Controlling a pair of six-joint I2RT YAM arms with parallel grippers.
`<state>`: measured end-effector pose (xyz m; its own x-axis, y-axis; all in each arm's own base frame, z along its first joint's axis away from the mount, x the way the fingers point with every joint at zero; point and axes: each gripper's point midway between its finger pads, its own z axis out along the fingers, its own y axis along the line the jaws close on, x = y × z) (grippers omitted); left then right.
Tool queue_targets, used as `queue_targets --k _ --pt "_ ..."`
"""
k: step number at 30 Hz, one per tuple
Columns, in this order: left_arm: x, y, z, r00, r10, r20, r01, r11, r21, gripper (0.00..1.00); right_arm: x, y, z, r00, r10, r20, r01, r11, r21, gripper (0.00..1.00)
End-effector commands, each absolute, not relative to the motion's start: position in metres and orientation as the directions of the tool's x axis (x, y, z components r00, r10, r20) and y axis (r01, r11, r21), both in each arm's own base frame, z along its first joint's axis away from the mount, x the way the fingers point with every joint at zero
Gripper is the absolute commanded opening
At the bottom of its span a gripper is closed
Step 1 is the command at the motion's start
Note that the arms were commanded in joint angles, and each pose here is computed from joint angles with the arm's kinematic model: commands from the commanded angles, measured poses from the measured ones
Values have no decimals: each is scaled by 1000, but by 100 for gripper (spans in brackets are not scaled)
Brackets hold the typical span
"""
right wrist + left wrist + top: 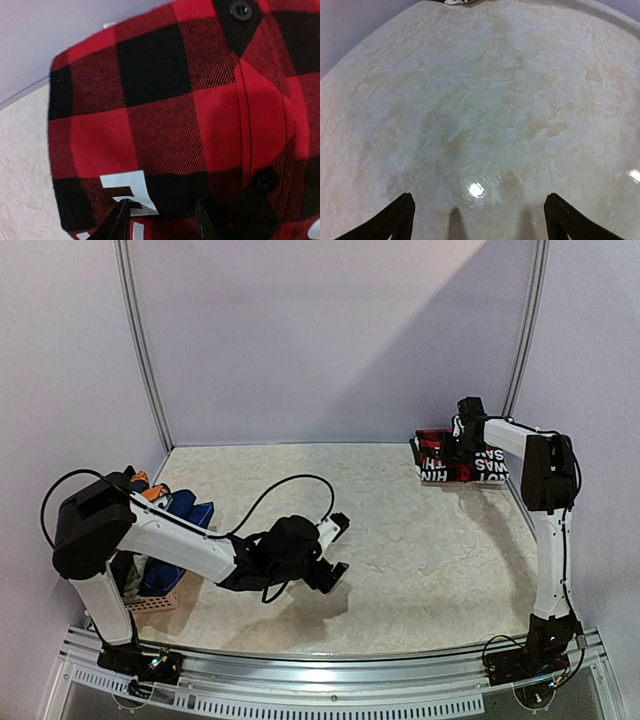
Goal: Fold and stack the mixed laundry pile
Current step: Adjust the square-folded shirt at the corner of the board.
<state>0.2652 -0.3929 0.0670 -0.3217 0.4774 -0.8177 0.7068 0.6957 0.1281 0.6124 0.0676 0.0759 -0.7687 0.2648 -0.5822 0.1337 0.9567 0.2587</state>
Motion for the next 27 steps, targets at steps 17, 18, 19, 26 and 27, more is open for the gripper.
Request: queue_targets --k 17,18,19,26,27 --pt "273 -387 86 -318 457 -831 683 718 134 92 607 69 138 -737 246 -630 81 957 279 58" --pt "274 -385 87 -316 457 -831 678 722 139 92 605 72 147 -728 243 -641 70 957 282 58" --pt "275 -384 89 -313 459 -832 676 723 144 92 601 76 153 -724 237 -648 60 957 284 58" --pt "280 -370 103 -306 451 -838 646 745 165 92 568 108 210 -663 203 -721 -39 952 303 60" --pt "281 -367 106 -306 447 -840 641 750 166 92 559 115 217 -653 196 -731 -56 951 305 60"
